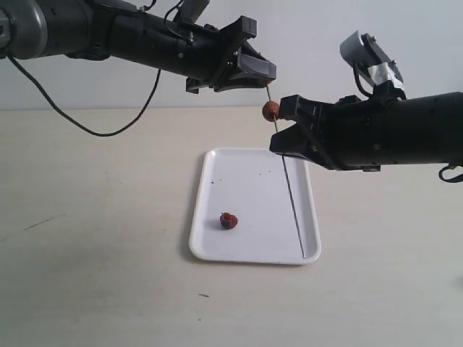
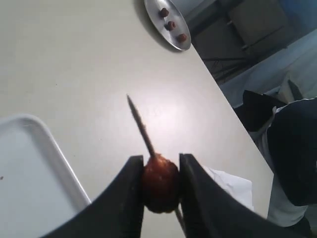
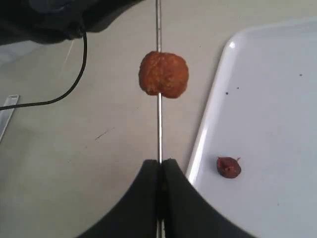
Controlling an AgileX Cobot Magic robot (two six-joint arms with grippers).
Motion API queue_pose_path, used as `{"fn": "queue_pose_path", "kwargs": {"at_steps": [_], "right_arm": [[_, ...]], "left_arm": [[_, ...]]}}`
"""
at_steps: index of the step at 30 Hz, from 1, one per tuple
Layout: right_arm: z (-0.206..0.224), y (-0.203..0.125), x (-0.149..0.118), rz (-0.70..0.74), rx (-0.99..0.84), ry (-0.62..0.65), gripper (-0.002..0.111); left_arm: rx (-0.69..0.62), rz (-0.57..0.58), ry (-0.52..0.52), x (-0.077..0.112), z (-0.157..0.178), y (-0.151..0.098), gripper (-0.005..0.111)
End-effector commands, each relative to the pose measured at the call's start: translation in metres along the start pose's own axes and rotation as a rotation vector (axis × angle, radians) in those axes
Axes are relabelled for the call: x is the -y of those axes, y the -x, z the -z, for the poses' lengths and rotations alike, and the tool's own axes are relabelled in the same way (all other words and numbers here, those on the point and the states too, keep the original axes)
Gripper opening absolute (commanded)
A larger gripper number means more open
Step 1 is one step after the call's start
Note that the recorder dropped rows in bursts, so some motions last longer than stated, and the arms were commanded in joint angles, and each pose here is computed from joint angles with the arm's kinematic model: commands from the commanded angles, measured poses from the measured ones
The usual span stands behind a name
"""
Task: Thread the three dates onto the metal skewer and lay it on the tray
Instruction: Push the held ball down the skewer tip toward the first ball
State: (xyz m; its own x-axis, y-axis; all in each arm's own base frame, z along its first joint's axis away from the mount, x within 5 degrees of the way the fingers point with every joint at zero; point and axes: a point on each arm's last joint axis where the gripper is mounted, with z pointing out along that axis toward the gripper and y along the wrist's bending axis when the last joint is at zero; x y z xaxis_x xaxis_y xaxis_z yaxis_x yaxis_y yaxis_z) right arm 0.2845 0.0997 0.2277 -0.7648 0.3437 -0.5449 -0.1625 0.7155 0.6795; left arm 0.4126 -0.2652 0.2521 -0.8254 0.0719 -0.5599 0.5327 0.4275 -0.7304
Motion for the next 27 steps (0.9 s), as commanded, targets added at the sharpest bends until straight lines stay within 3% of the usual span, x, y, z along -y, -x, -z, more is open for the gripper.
{"fn": "queue_pose_path", "kwargs": {"at_steps": [1,8,16,27], "right_arm": [[0.001,0.011,-0.001,0.045,0.062,-0.017,0.0],[0.002,0.02,-0.006,0.062,0.093,-0.016,0.0],[0.002,0.022,-0.004,0.062,0.104,-0.039,0.0],[0.002,0.023,-0.001,0.143,0.116,-0.08,0.0]], "left_arm": [[-0.022,-0.018,-0.03,0.008,0.001,-0.002,0.026],[-0.035,-0.032,-0.041,0.01,0.0,-0.003,0.028],[-0.035,-0.018,-0.064,0.012,0.0,-0.003,0.052],[-0.031,-0.046,-0.08,0.014,0.0,-0.003,0.053]]}}
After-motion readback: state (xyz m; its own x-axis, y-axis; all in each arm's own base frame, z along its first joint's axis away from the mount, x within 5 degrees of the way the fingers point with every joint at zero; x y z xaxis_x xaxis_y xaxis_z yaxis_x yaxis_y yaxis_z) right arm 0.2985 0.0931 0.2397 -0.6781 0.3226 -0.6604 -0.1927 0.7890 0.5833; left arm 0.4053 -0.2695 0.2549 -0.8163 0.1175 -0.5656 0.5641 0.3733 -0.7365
